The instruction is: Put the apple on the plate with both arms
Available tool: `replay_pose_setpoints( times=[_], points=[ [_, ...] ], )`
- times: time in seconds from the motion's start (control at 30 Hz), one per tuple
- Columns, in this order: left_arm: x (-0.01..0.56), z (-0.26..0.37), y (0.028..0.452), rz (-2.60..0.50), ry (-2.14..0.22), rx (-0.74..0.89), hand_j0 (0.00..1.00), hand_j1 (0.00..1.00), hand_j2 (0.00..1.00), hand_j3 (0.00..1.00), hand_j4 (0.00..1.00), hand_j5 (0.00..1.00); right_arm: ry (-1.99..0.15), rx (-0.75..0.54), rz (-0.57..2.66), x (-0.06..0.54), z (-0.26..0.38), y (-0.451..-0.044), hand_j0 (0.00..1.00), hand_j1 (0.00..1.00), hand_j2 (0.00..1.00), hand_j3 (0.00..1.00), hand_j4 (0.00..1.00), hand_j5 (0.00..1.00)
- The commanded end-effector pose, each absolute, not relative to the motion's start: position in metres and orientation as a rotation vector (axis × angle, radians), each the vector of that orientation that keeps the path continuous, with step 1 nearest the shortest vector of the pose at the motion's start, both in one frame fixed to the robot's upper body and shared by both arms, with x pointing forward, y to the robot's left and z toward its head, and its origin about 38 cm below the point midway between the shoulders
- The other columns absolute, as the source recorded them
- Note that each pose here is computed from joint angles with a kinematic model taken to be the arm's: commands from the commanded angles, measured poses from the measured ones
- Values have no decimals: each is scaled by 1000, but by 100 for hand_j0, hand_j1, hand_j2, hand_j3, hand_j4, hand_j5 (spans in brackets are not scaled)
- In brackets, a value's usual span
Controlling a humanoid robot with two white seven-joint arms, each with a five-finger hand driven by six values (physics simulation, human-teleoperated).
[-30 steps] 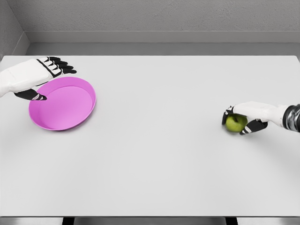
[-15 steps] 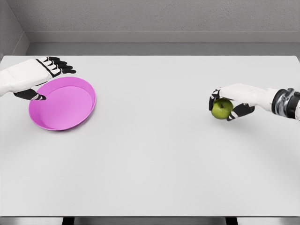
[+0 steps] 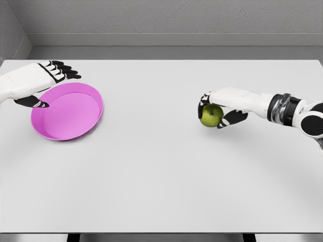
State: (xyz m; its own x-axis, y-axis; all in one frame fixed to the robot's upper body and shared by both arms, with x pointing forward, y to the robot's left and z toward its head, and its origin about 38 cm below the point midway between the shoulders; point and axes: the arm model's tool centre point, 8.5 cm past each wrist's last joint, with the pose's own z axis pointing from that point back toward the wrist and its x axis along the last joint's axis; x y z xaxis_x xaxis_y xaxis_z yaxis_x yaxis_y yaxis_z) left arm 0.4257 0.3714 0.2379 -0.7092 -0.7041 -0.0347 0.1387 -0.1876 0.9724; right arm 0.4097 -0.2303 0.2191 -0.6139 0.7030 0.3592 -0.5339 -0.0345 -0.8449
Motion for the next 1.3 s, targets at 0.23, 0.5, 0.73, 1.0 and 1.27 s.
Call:
replay_pose_setpoints(
  times=[0.23, 0.5, 0.73, 1.0, 1.27],
  points=[
    [425, 239, 373, -1940, -1517, 665, 100, 100, 100, 100, 100, 100, -1440, -63, 1808, 405, 212, -175, 45, 45, 45, 45, 45, 45],
    [425, 239, 373, -1942, -1516, 666, 100, 100, 100, 100, 100, 100, -1488, 1, 1822, 405, 214, -140, 45, 45, 45, 45, 45, 45],
    [426, 240, 373, -1941, -1517, 667, 100, 100, 100, 100, 100, 100, -1500, 32, 1841, 408, 215, -120, 45, 45, 45, 45, 45, 45],
    [425, 239, 370, -1944, -1524, 660, 100, 100, 100, 100, 100, 100, -1498, 35, 1840, 409, 215, -115, 100, 100, 100, 100, 100, 100],
    [425, 238, 369, -1953, -1520, 666, 100, 100, 100, 100, 100, 100, -1485, 13, 1833, 411, 216, -123, 100, 100, 100, 100, 100, 100]
  ],
)
